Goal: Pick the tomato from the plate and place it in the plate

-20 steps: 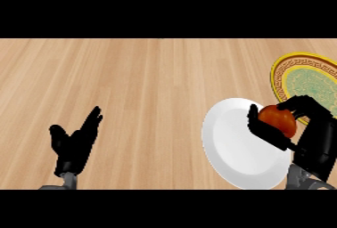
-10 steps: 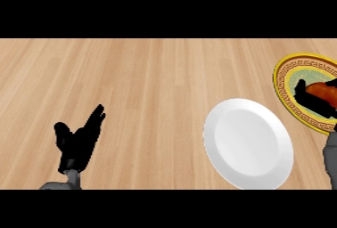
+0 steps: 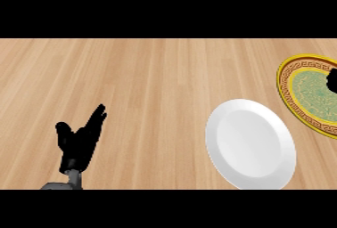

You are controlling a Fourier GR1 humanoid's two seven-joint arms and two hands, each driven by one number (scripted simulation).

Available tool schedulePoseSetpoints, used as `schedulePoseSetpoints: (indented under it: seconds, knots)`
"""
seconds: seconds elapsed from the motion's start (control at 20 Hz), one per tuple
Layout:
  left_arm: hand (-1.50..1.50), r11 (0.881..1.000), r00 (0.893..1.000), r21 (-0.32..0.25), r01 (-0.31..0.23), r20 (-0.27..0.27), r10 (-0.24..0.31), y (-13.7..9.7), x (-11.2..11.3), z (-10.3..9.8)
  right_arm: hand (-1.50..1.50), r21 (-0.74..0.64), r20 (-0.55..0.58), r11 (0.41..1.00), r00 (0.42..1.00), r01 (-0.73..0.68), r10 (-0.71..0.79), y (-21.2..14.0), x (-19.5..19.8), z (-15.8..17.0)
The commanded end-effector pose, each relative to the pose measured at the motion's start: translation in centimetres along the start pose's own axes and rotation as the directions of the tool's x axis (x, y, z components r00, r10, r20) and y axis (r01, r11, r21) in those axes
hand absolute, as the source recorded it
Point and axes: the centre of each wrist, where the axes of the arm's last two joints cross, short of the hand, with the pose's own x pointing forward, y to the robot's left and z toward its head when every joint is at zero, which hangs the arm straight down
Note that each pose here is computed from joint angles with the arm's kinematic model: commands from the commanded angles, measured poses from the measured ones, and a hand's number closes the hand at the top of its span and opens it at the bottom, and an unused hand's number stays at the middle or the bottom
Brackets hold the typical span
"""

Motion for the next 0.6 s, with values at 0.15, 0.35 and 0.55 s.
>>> schedulePoseSetpoints:
  seconds: [0.15, 0.35, 0.55]
  knots:
    - [0.0, 0.999, 1.0, -0.039, 0.005, -0.028, -0.007, -0.3, -0.7, -0.5, -1.5, 0.193, -0.171, 0.96, 0.957, -0.201, 0.234, -1.5, -3.8, -2.1]
    - [0.0, 0.999, 1.0, -0.044, -0.001, -0.019, 0.0, -0.7, -0.2, -0.4, -1.5, 0.36, -0.169, 0.921, 0.961, -0.146, 0.218, -0.4, -4.3, -1.7]
    - [0.0, 0.998, 0.999, -0.065, -0.007, -0.037, 0.005, -1.1, -0.8, -0.2, -1.5, 0.345, -0.166, 0.938, 0.983, -0.016, 0.078, 0.7, -3.9, -1.5]
